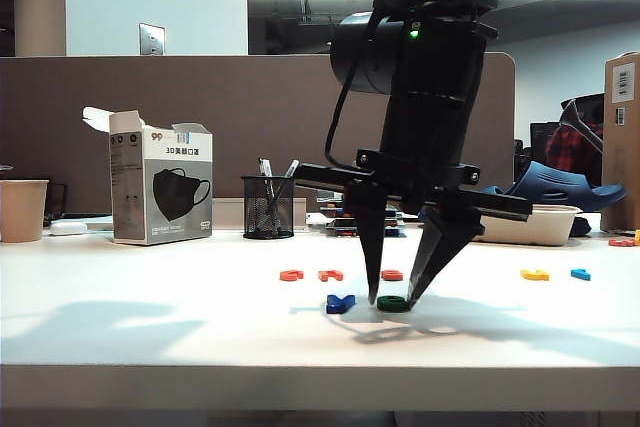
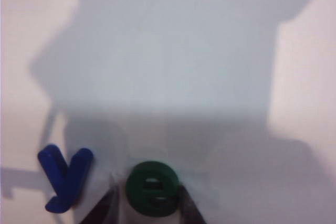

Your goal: Select the appropriate letters from the row of letter magnets placed on the table to arrange into the word "yes".

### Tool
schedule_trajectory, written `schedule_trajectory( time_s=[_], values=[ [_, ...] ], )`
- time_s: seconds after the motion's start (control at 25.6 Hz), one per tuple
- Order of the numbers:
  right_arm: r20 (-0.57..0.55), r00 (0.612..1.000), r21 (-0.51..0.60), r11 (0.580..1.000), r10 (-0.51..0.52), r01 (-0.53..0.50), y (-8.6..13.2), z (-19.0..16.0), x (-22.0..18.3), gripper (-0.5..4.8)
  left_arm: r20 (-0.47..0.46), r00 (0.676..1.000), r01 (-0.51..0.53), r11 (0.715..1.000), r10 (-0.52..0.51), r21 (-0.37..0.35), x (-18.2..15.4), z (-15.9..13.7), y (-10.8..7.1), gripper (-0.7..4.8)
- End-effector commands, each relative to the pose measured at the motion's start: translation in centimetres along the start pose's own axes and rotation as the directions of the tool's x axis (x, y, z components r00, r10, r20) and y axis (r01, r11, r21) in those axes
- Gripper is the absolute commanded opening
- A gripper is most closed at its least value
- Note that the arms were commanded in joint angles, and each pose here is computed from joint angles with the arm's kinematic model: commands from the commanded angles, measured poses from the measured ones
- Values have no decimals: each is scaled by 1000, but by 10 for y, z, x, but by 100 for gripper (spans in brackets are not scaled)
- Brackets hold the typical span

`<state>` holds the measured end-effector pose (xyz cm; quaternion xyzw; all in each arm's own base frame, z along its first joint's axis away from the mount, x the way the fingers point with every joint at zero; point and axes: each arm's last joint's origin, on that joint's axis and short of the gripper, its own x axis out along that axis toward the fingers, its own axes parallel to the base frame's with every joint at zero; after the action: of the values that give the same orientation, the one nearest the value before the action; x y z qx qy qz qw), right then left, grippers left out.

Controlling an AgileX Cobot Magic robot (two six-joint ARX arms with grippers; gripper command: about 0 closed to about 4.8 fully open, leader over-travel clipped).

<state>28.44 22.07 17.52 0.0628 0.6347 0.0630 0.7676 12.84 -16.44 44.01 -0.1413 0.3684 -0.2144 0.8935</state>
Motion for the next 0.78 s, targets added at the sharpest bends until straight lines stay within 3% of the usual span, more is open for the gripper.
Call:
schedule_trajectory(
  time_s=[0.04,0.16,0.27,0.78],
  values=[
    [-18,1000,0,1000,-18,19,-1,-2,4,149,12,1000,7,1000,-7,1,-2,1,-1,-5],
    [-18,1000,0,1000,-18,19,-1,-2,4,149,12,1000,7,1000,-7,1,-2,1,-1,-5],
    [-18,1000,0,1000,-19,19,-1,-2,4,190,12,1000,7,1000,-7,1,-2,1,-1,-5],
    [-20,1000,-4,1000,-16,15,-2,-2,4,190,13,1000,7,1000,-7,1,-2,1,-1,-5]
  ],
)
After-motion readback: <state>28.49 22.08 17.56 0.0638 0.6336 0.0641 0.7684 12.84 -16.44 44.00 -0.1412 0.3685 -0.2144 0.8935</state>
